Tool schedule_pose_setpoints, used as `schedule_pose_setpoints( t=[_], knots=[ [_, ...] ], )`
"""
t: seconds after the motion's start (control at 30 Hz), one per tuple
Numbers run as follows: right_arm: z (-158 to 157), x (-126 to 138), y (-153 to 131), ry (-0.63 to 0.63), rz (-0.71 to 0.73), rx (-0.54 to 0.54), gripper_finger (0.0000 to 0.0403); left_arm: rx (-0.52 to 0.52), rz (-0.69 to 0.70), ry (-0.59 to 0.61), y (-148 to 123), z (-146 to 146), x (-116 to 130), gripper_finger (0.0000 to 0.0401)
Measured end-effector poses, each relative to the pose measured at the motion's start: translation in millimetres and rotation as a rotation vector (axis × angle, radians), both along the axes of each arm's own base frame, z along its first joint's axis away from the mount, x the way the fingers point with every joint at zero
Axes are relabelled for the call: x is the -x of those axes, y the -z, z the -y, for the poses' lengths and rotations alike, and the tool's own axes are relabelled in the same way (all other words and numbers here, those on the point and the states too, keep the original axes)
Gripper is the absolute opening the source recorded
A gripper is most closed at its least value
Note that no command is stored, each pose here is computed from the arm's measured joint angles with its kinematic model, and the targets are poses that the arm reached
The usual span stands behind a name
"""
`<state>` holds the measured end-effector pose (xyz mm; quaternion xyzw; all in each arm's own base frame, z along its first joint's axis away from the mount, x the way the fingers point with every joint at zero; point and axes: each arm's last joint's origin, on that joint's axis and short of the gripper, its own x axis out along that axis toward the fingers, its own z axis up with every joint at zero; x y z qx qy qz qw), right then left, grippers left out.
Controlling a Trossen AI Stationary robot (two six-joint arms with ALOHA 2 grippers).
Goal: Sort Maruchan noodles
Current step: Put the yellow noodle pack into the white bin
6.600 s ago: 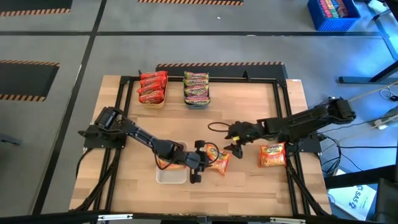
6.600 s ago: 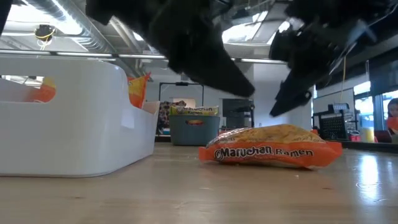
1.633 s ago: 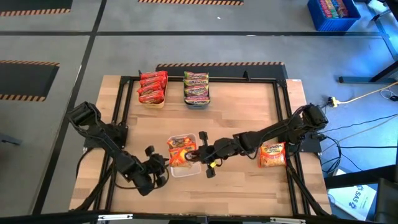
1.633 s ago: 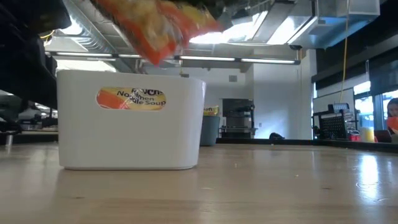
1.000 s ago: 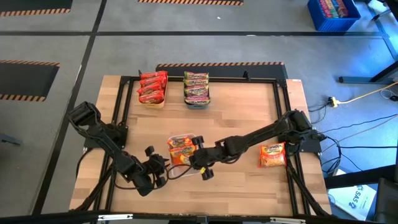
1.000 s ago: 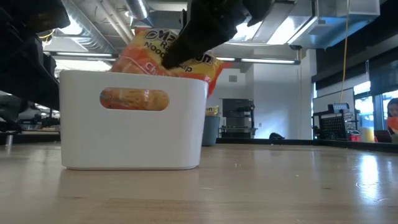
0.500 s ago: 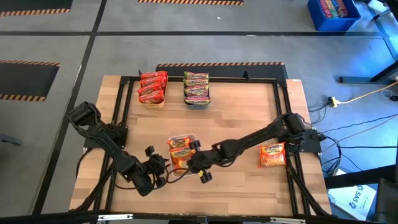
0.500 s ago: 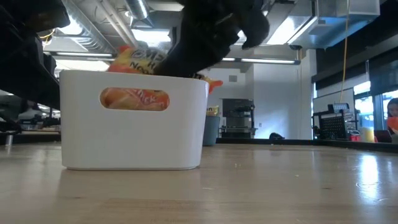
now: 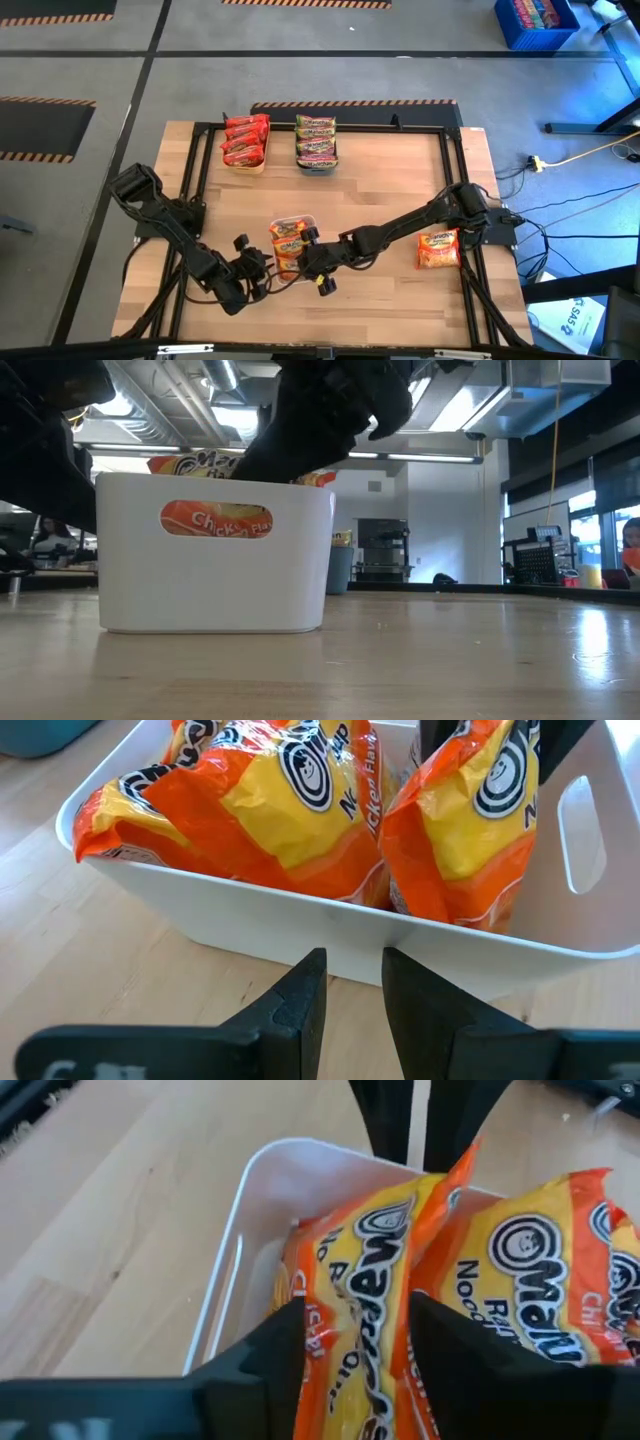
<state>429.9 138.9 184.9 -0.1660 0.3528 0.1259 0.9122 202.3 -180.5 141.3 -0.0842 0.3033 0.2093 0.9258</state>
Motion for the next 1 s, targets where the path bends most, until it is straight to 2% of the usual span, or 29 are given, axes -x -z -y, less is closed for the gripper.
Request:
schedule_pose_setpoints(
  t=[0.13, 0.27, 0.4, 0.53, 0.77, 1.0],
  knots=[
    [0.7, 4.1, -5.9, 0.002, -0.016, 0.01, 0.0178, -0.001, 0.0, 0.001, 0.0, 0.0, 0.0, 0.0094],
    [-7.1, 24.2, -57.6, -0.007, 0.018, 0.005, 0.018, -0.002, -0.001, 0.001, 0.0, 0.0, 0.0, 0.0094],
    [-8.0, 64.9, -97.3, 0.03, -0.065, -0.026, 0.0174, 0.001, 0.002, 0.005, -0.1, 0.9, 0.5, 0.0094],
    [-1.9, 108.4, -122.1, 0.15, -0.214, -0.073, 0.0173, 0.012, -0.001, 0.011, -0.1, 2.3, 1.2, 0.0094],
    [17.6, 178.9, -107.8, 0.535, -0.321, -0.033, 0.0173, 0.012, 0.001, 0.009, -0.1, 2.2, 1.0, 0.0094],
    [55.1, 243.6, -62.7, 0.934, -0.533, -0.117, 0.018, 0.017, -0.005, 0.012, 0.1, 2.0, 0.8, 0.0094]
  ],
)
